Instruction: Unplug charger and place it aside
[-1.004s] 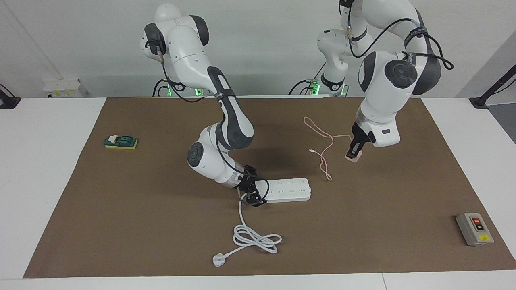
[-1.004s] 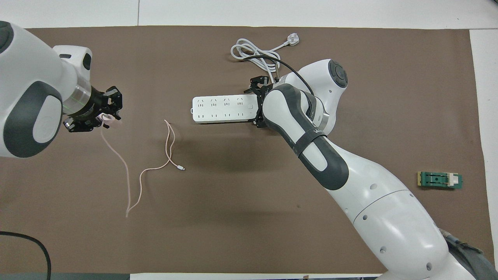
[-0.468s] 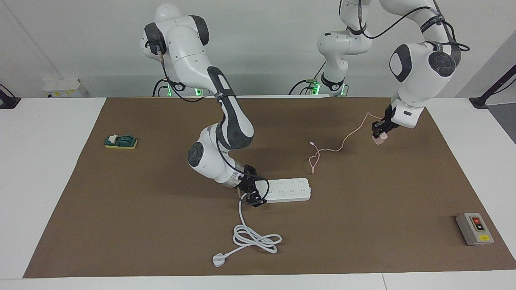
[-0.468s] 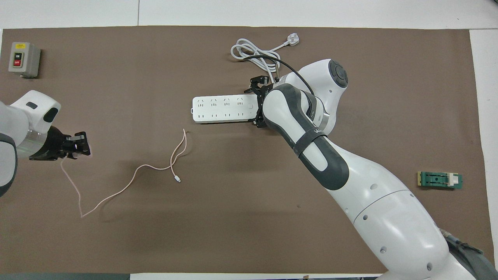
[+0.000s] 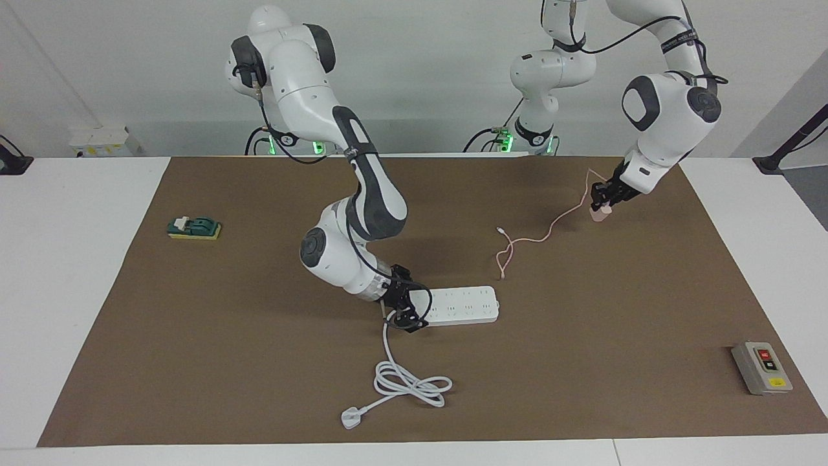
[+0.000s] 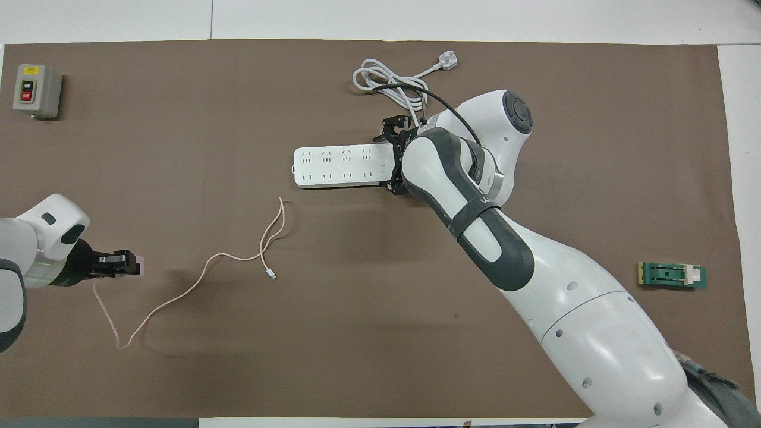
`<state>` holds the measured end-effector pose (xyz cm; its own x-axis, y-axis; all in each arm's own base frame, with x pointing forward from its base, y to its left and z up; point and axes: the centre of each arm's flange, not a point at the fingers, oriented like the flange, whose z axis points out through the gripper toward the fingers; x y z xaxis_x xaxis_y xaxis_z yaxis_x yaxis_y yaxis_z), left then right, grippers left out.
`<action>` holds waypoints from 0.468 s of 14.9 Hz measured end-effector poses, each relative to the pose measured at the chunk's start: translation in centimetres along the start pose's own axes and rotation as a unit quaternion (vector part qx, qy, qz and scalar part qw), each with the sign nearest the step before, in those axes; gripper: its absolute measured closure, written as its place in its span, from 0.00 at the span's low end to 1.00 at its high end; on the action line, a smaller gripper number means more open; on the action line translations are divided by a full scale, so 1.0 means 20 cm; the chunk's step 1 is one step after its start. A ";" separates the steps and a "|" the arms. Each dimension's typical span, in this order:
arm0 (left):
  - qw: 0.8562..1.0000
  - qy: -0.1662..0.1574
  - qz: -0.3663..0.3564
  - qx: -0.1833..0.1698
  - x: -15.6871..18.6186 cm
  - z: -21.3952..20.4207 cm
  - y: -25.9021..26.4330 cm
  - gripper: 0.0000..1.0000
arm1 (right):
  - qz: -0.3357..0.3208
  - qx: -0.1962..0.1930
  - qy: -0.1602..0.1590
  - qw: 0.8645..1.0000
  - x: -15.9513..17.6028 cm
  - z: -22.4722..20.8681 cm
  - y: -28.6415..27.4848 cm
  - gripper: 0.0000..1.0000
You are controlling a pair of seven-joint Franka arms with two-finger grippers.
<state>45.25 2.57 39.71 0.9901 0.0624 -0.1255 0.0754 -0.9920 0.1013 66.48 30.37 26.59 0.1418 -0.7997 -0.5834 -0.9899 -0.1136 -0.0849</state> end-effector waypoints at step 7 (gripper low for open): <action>1.000 0.018 -0.001 -0.019 -0.05 0.14 0.02 0.69 | 0.006 0.019 -0.009 1.000 0.02 -0.37 -0.07 0.00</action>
<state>43.96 1.76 37.08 0.9935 0.0699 -0.0901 0.0821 -0.9868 0.1393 67.92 25.88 32.56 0.1302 -0.7906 -0.5983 -0.9908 -0.0808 -0.1089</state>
